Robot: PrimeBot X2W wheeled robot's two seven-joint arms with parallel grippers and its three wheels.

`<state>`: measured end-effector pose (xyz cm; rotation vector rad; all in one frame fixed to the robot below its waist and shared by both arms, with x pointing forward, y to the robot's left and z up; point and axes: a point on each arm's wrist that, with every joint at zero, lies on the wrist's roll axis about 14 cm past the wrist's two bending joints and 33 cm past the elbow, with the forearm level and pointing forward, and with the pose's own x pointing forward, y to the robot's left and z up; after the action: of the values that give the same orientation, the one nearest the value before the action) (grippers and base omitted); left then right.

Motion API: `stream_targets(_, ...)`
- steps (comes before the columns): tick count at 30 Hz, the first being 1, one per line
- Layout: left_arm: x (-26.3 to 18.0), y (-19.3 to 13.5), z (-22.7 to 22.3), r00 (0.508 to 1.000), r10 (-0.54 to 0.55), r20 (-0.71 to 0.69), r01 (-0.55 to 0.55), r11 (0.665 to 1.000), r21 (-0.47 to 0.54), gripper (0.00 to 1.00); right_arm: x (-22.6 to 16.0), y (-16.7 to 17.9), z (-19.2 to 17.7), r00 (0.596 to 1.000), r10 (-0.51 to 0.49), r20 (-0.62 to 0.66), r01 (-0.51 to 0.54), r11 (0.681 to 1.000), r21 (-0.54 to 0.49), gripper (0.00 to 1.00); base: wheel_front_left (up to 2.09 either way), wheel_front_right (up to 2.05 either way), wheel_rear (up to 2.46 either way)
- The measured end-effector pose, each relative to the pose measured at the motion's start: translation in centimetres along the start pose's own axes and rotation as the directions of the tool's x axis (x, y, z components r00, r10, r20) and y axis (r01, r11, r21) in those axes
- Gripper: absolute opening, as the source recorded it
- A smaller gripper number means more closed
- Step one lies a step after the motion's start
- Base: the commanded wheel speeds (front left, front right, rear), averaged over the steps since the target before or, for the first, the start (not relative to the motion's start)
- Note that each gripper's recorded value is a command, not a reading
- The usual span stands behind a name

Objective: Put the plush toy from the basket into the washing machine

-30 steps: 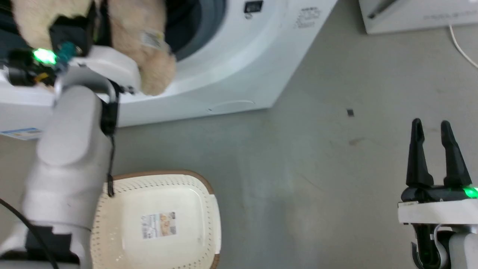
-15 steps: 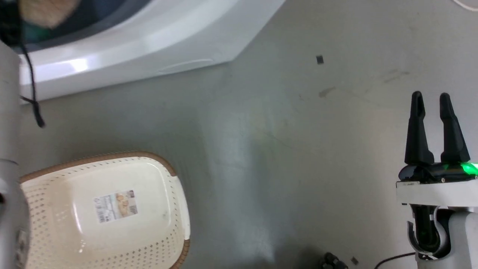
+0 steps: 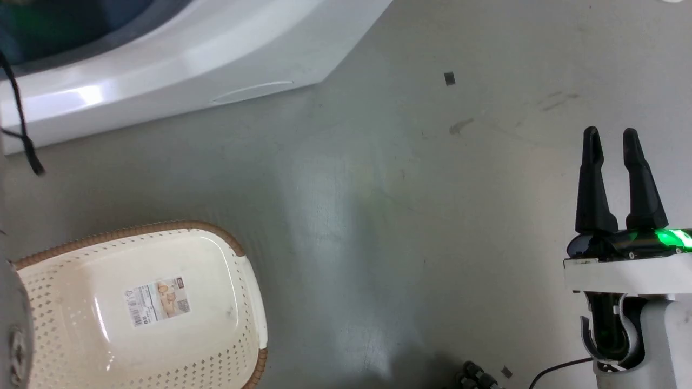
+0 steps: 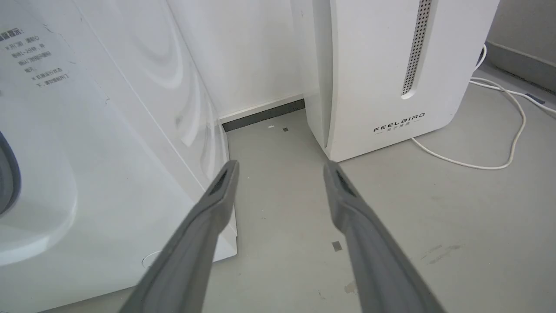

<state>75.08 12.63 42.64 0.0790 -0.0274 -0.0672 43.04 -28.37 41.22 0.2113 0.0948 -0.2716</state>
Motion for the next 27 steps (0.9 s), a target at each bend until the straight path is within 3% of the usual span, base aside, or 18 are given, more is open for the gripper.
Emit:
stream_targets(8,-4.1,-0.3,0.7,1.0,0.004,-0.028,-0.005,0.999,-0.033,1.0,-0.3,0.7,2.6,0.997,0.023,0.069,-0.024,1.0,0.011,1.0,0.0,0.0,0.0)
stream_targets(27,-18.3,1.7,6.6,0.997,0.055,0.045,-0.056,0.998,0.021,1.0,-3.7,4.3,6.5,0.978,0.137,0.157,-0.136,0.991,-0.021,1.0,0.0,0.0,0.0)
